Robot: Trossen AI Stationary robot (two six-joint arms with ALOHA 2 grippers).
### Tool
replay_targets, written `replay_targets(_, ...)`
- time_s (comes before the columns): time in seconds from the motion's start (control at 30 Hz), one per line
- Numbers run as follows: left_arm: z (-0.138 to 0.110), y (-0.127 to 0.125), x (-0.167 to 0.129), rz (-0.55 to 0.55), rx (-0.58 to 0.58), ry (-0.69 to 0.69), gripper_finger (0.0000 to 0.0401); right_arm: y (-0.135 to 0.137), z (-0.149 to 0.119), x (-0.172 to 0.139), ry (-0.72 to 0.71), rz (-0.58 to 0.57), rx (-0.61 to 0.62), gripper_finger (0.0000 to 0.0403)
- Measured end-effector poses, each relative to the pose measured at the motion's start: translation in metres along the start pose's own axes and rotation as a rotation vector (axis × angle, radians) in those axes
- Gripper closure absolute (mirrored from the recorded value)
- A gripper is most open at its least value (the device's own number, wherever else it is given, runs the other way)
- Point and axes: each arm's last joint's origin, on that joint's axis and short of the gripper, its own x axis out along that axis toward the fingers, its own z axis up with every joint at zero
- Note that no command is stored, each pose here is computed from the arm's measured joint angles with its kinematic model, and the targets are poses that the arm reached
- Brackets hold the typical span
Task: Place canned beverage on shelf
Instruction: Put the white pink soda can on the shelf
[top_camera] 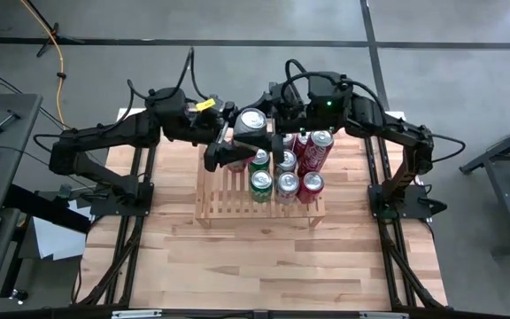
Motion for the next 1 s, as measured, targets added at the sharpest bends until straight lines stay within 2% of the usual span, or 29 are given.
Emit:
replay_targets(0.2, -0.002, 0.002, 0.003, 0.005, -0.018, 0.004, 0.0042, -0.001, -0.005, 0.005, 0.031, -0.004, 0.004, 0.0125)
replay_targets(0.4, 0.001, 0.005, 0.0, 0.016, -0.021, -0.003, 0.0126, -0.001, -0.004, 0.005, 0.017, 0.003, 0.003, 0.0125)
replay_targets(0.5, 0.001, 0.008, -0.002, 0.028, -0.028, 0.006, 0.0126, -0.001, -0.004, 0.005, 0.02, 0.013, 0.001, 0.0112)
replay_targets(0.67, -0.002, 0.015, -0.011, 0.105, -0.009, 0.069, 0.0126, -0.001, -0.001, 0.001, 0.004, 0.001, -0.009, 0.0021)
replay_targets(0.73, -0.001, 0.015, -0.017, 0.128, 0.021, 0.087, 0.0126, -0.002, 0.004, -0.005, -0.012, -0.007, -0.018, 0.0017)
replay_targets(0.87, 0.002, 0.012, -0.034, 0.241, 0.093, 0.101, 0.0126, 0.002, 0.016, -0.024, -0.059, -0.003, -0.052, 0.0032)
replay_targets(1.0, 0.004, 0.0, -0.055, 0.306, 0.173, 0.093, 0.0126, 0.006, 0.027, -0.043, -0.09, -0.023, -0.081, 0.0033)
